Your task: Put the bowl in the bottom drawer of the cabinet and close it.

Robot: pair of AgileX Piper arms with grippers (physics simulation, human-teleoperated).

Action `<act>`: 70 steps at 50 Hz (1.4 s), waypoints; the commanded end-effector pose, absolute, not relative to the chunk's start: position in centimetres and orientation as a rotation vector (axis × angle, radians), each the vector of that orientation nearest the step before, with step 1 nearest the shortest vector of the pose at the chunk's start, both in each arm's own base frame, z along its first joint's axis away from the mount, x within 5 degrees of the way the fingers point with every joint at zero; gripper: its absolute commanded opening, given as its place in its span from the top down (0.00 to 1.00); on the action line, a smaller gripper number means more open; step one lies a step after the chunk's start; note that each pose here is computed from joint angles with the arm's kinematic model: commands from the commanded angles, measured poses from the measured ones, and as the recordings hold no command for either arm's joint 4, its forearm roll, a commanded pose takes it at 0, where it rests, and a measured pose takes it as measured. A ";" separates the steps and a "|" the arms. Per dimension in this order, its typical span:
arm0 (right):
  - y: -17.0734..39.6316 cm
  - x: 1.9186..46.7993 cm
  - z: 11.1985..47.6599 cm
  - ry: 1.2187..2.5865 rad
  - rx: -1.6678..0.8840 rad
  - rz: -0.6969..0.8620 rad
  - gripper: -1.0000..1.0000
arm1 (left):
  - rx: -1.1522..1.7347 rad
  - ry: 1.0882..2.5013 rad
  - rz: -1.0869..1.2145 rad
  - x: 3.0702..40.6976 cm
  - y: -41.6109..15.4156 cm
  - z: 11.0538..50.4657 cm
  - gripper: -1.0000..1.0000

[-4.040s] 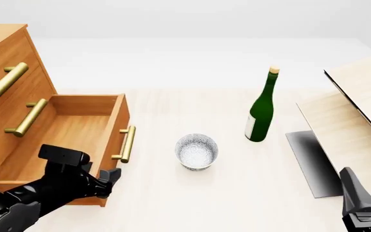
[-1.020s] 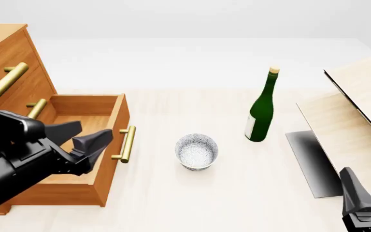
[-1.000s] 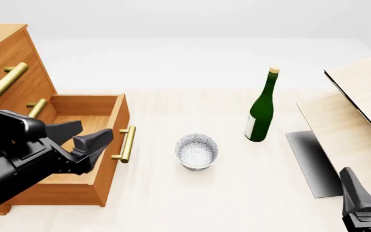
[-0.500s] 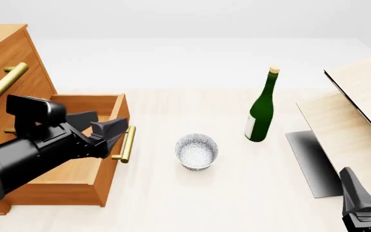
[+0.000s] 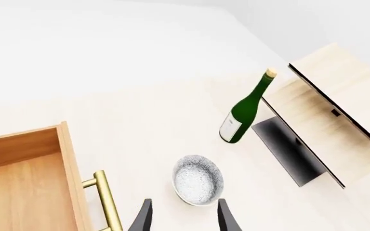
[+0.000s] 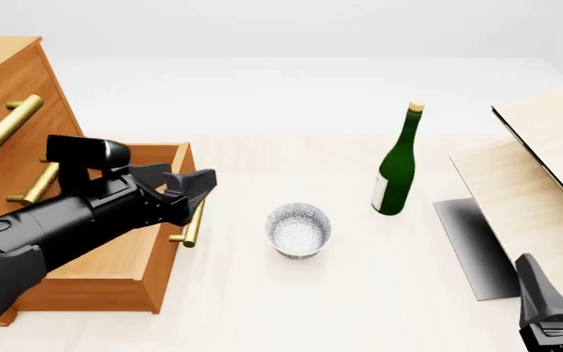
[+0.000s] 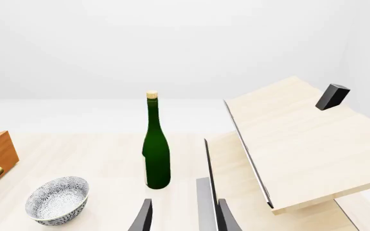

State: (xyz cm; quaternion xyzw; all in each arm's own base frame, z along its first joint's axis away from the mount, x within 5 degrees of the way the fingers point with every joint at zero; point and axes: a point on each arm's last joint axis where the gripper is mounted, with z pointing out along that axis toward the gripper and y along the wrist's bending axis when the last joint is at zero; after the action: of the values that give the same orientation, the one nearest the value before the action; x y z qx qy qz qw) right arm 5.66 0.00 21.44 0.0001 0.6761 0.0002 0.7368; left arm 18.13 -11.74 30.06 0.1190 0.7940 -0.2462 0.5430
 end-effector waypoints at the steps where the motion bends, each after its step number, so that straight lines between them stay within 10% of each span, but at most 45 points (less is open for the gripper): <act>1: 0.0 5.7 21.4 1.485 0.000 0.001 0.00 | 0.274 1.906 -0.599 19.4 -12.8 29.5 0.00; 70: 0.0 5.7 21.4 1.485 0.000 0.000 0.00 | 0.189 2.046 -0.617 27.1 -17.7 24.5 0.00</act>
State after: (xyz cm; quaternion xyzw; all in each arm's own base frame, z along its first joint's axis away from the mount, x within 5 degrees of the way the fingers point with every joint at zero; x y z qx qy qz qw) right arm 5.66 0.00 21.44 0.0001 0.6761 0.0002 0.7368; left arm 26.37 -17.01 25.34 0.0841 0.8328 -0.2488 0.4872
